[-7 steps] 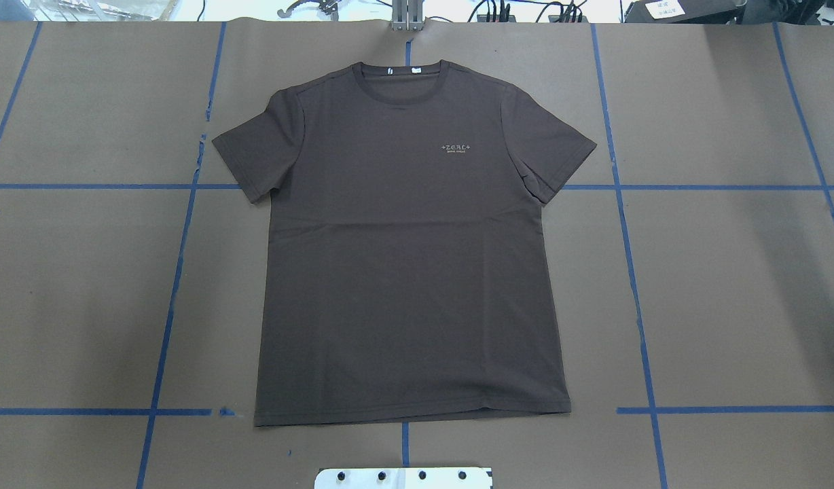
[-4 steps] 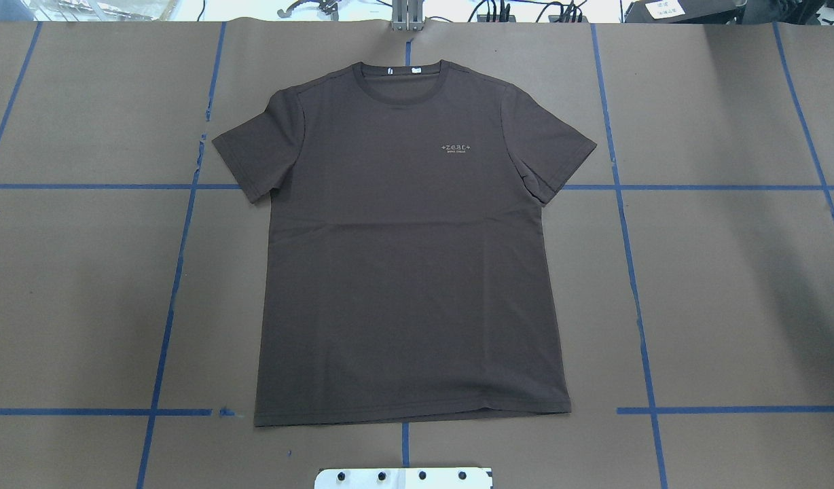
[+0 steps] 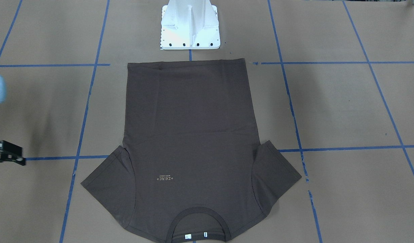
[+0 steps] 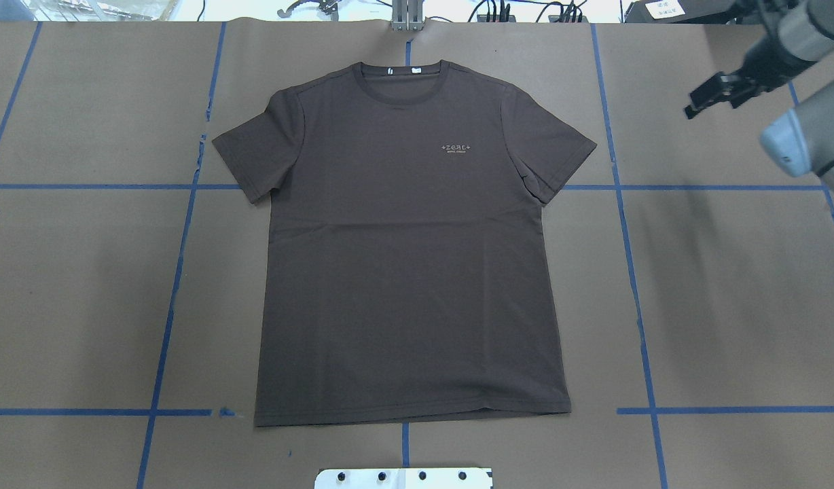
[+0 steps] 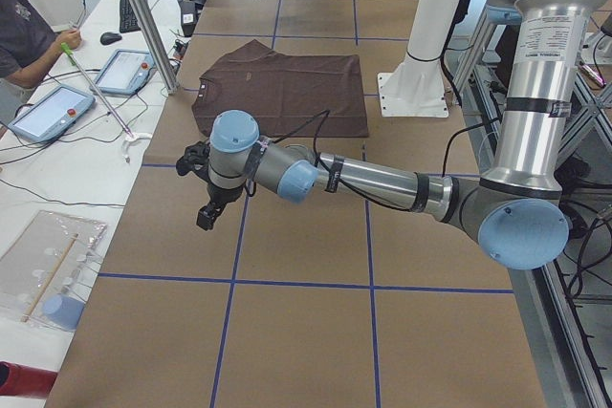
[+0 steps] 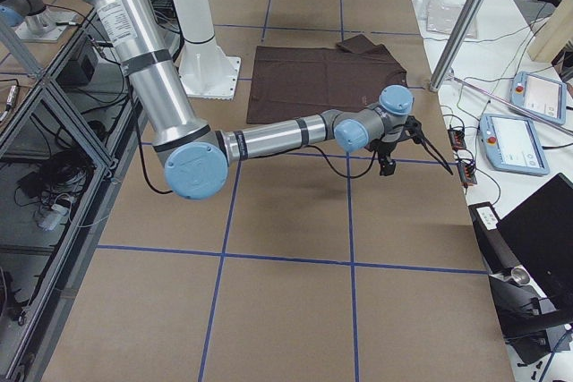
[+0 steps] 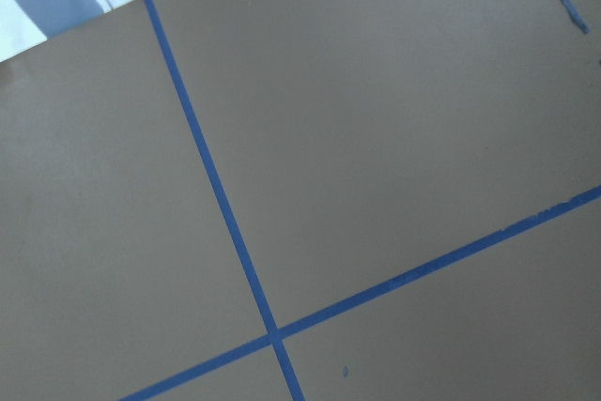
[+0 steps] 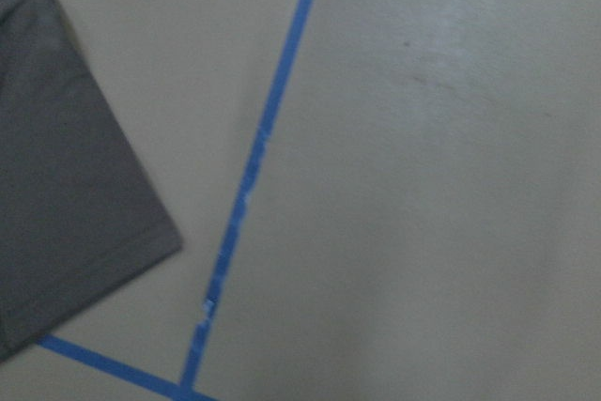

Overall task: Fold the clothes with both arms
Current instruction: 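Move the right gripper down to the sleeve nearest it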

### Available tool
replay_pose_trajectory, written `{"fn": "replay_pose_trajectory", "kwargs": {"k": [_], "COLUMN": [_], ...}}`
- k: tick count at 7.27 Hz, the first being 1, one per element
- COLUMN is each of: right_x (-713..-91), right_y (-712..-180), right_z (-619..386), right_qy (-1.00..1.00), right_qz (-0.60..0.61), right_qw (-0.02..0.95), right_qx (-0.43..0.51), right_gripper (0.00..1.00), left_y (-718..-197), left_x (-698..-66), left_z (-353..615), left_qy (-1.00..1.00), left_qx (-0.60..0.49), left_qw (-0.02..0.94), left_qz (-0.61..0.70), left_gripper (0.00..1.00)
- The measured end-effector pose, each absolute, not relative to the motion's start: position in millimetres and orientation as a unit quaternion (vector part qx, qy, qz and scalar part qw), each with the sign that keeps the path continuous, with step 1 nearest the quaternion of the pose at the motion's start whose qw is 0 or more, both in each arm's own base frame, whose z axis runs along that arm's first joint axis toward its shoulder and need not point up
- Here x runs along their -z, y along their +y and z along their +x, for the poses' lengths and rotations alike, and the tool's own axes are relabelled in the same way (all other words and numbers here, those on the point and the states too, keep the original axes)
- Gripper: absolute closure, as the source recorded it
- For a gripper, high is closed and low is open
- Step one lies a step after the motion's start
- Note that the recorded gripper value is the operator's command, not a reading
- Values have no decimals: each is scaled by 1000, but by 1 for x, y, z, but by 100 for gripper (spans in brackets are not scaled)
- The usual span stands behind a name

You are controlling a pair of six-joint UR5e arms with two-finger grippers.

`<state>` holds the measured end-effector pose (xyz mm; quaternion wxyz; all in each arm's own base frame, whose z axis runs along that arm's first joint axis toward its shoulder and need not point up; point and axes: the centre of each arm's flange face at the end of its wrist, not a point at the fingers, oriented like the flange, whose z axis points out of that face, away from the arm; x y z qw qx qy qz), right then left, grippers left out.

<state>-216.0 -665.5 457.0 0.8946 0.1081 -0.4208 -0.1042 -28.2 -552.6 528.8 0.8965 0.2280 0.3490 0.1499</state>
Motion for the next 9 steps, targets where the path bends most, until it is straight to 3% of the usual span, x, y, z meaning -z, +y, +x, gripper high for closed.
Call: {"fn": "replay_pose_trajectory", "kwargs": {"k": [3,8,9], "right_x": [-412,-443,-448], "right_y": [-676,-681,-682], "right_z": [-332,-375,-380], "right_qy": [-417,-399,-396], "right_qz": [127,93,87], "right_qw": [897,910,912], "right_qx": [69,65,66], "right_gripper": [1,2,8], "left_y": [-558,-560,-560], "left_x": [-523,-521,-521], "left_z": [-26,-25,-25], "left_qy": [349,349,349], "left_qx": [-152,-155,-155], "left_qw": [895,894,894], "left_qz": [232,235,235], "left_gripper": [0,0,0]}}
